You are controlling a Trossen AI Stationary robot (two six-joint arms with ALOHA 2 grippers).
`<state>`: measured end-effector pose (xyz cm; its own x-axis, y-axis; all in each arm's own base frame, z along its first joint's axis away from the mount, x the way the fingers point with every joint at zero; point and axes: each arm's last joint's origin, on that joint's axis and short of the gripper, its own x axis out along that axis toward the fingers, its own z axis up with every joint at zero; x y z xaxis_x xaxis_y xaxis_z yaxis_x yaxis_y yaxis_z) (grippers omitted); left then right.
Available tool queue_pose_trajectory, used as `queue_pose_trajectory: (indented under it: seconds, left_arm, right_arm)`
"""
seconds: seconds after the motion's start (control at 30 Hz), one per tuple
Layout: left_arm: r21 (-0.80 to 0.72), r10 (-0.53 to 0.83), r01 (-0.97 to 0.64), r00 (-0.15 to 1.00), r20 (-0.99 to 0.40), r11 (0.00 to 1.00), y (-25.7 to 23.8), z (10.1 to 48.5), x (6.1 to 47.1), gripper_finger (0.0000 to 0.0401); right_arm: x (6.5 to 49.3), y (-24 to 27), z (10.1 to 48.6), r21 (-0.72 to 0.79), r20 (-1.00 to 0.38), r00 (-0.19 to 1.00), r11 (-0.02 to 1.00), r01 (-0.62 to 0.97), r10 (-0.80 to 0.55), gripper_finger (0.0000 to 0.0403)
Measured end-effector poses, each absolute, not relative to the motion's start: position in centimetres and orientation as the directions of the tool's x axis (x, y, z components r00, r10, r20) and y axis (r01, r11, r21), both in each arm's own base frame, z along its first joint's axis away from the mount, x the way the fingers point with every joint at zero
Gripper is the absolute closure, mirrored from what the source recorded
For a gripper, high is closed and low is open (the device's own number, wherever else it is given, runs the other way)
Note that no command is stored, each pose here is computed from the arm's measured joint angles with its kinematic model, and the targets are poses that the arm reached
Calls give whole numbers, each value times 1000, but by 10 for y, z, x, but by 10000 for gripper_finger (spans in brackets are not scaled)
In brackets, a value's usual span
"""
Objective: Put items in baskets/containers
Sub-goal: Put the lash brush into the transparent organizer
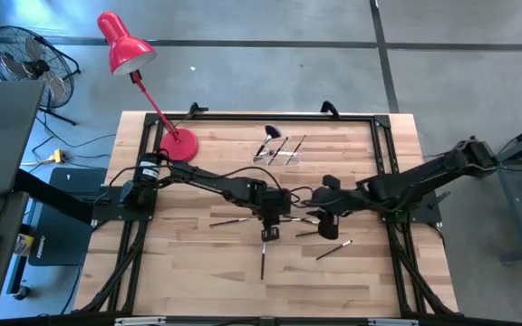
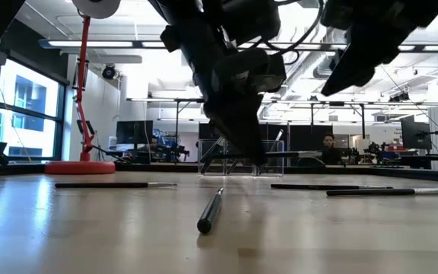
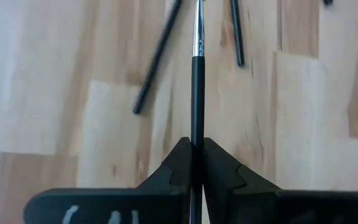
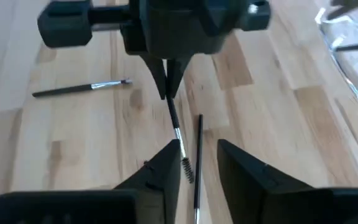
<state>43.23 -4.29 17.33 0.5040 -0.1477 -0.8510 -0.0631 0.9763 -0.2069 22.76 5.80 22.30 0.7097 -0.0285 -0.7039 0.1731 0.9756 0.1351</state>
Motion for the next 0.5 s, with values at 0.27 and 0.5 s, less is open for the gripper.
queue_pose_trajectory:
  seconds: [0.27, 0.5]
  left_arm:
    - [-262, -138, -144, 564, -814, 954, -41, 165, 413, 391]
    - [-349, -22, -260, 775, -632, 900, -35, 173, 371, 391]
  right_arm:
    - [198, 71, 233, 129, -731, 682, 974, 187, -34, 288]
    - [184, 86, 232, 97, -745, 665, 981, 168, -40, 305]
